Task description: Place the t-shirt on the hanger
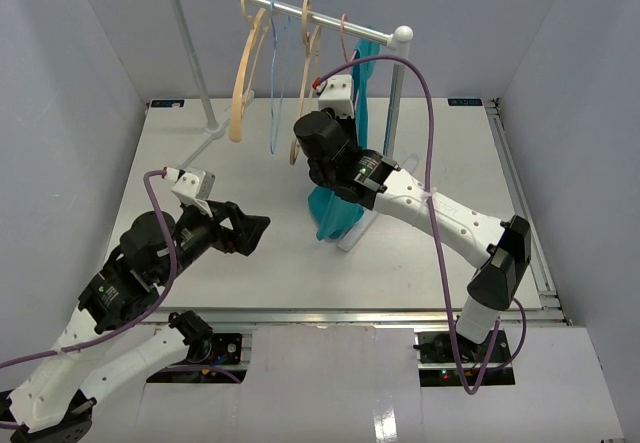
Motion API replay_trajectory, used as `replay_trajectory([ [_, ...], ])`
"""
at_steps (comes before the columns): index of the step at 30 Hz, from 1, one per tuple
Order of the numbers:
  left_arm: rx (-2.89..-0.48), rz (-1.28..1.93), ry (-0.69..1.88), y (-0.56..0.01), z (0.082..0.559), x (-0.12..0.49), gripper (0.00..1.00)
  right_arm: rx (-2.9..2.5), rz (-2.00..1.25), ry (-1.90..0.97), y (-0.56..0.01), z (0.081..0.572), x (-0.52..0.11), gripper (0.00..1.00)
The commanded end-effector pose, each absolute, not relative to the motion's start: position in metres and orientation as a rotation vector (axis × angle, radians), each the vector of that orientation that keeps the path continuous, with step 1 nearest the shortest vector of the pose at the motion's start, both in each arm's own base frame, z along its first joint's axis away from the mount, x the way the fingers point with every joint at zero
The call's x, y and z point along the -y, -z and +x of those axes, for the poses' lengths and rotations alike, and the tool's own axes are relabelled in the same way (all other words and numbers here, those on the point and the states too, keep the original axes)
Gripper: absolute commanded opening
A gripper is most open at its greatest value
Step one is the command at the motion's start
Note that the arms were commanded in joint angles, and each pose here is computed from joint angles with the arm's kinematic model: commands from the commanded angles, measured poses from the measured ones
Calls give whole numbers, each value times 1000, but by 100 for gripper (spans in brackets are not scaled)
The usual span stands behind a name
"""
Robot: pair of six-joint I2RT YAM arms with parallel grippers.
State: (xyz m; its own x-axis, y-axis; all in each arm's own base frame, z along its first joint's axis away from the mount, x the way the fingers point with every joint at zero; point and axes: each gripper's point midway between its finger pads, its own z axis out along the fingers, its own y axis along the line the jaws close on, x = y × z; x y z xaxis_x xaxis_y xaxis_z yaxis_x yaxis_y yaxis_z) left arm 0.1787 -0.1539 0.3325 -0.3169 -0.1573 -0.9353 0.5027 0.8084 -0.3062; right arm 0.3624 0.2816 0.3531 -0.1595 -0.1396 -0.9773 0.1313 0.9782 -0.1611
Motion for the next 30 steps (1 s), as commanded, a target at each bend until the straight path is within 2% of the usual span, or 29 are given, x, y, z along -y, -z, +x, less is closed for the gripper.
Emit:
replay_trajectory([
  [1,-1779,258,673,-330,181,155,98,-1628,158,174,-392,359,-262,8],
  [13,-1784,264,683,-325,182,158,98,-1598,192,183,-406,360,-255,8],
  [18,-1762,271,703,-330,178,158,98,-1609,159,146,-403,353,-255,61],
  [19,-1754,270,708,-332,178,159,98,-1613,154,133,-403,351,-255,66],
  [22,-1717,265,736,-341,179,162,98,-1643,107,86,-404,341,-254,88],
  [24,-1689,288,790,-346,177,171,98,-1671,69,91,-403,333,-247,96],
  [30,-1678,459,966,-339,171,218,98,-1727,-122,-121,-416,300,-248,98],
])
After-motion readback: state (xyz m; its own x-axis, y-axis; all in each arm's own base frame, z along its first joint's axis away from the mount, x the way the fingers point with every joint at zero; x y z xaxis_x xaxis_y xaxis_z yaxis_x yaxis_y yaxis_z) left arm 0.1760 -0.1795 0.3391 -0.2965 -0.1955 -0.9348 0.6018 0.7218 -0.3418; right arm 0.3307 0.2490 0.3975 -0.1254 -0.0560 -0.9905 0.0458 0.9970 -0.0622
